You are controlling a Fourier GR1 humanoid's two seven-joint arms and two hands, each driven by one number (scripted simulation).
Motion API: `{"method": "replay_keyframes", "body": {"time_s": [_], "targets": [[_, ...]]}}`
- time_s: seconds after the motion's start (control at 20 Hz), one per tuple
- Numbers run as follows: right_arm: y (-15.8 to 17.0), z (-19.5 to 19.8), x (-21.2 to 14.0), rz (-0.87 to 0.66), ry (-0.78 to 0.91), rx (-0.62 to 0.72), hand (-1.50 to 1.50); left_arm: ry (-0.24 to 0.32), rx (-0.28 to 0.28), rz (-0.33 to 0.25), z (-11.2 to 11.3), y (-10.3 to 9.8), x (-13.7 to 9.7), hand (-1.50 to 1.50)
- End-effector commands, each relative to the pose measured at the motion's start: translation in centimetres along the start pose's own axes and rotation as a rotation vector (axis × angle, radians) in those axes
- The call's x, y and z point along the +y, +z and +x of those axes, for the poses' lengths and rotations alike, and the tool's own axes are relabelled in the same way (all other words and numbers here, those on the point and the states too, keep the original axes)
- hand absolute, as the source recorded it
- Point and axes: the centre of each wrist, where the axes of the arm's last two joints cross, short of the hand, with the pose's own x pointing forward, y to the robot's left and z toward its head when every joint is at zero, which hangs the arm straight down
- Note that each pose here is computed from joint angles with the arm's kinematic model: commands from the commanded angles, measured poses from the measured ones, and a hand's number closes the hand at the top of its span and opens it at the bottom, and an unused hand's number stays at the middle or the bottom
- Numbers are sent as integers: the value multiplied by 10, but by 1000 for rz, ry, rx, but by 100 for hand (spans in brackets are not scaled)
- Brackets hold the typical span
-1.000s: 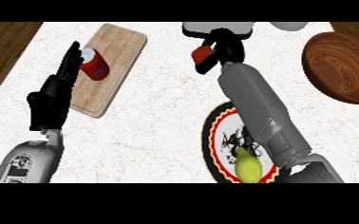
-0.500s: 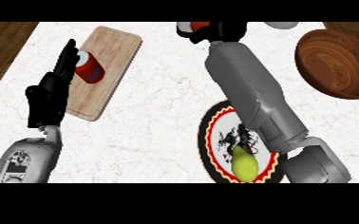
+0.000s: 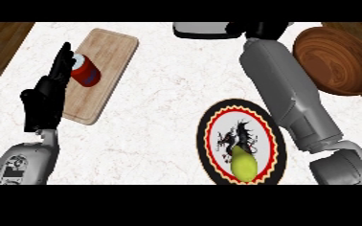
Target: Pick the bell pepper from the plate and place it in the bowl
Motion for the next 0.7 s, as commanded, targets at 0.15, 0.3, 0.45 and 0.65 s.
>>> {"method": "replay_keyframes", "body": {"time_s": [0.15, 0.3, 0.45, 0.65], "targets": [[-50, -44, -31, -178, -35, 33, 150, 1, -6, -5, 3, -3, 3, 0], [-72, -102, -46, -221, -71, 39, 150, -4, -1, 3, 0, 3, 11, 0], [-84, -132, -54, -271, 55, 35, 150, -14, -9, 6, -3, 8, 3, 0], [-107, -169, -71, -314, 182, 63, 150, 14, -12, -23, 0, 5, -8, 0]]}}
